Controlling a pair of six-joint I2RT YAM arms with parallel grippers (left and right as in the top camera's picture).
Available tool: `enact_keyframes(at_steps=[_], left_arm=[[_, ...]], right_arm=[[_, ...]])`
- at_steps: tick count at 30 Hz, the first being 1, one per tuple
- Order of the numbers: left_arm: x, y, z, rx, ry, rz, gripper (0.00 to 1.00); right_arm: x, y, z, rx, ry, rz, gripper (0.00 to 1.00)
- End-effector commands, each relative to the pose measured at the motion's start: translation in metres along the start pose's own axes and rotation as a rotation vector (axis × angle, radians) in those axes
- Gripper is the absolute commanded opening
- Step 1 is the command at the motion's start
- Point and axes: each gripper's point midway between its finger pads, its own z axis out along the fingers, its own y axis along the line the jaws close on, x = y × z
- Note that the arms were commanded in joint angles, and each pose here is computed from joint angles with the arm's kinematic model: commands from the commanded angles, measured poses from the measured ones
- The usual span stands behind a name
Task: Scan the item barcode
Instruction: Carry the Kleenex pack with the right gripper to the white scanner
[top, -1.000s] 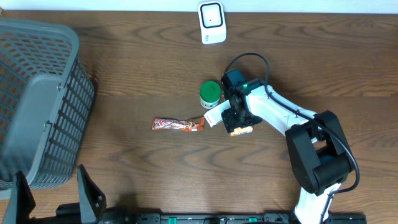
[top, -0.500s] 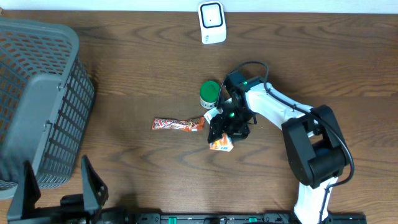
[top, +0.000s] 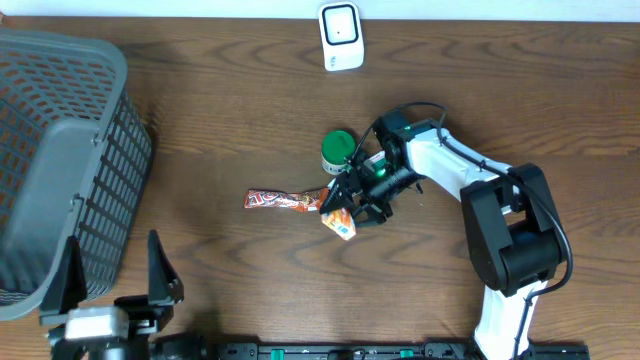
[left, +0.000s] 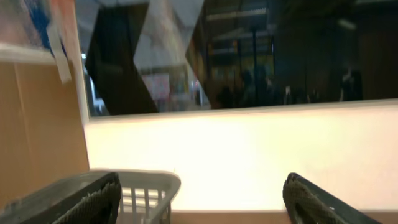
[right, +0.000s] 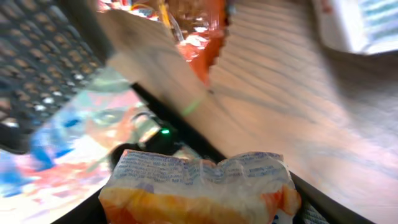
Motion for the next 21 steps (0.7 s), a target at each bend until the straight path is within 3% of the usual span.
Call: enact_keyframes(at_steps=[1,17,21], left_arm=[[0.015,-0.002,-0.002,0.010,0.058,-0.009,0.84],[0.060,-0.004,-0.009,0.014,0.242,-0.033,0.84],[0.060,-0.004,-0.009,0.014,0.242,-0.033,0.84]], right_arm=[[0.006,0.018,-0.003,-0.116,0.050,0.154,0.67],[0.004,0.024,-0.004,-0.145,0.055,0.207,0.64],[0.004,0.025,-0.005,-0.151,0.055,0.192,0.55]])
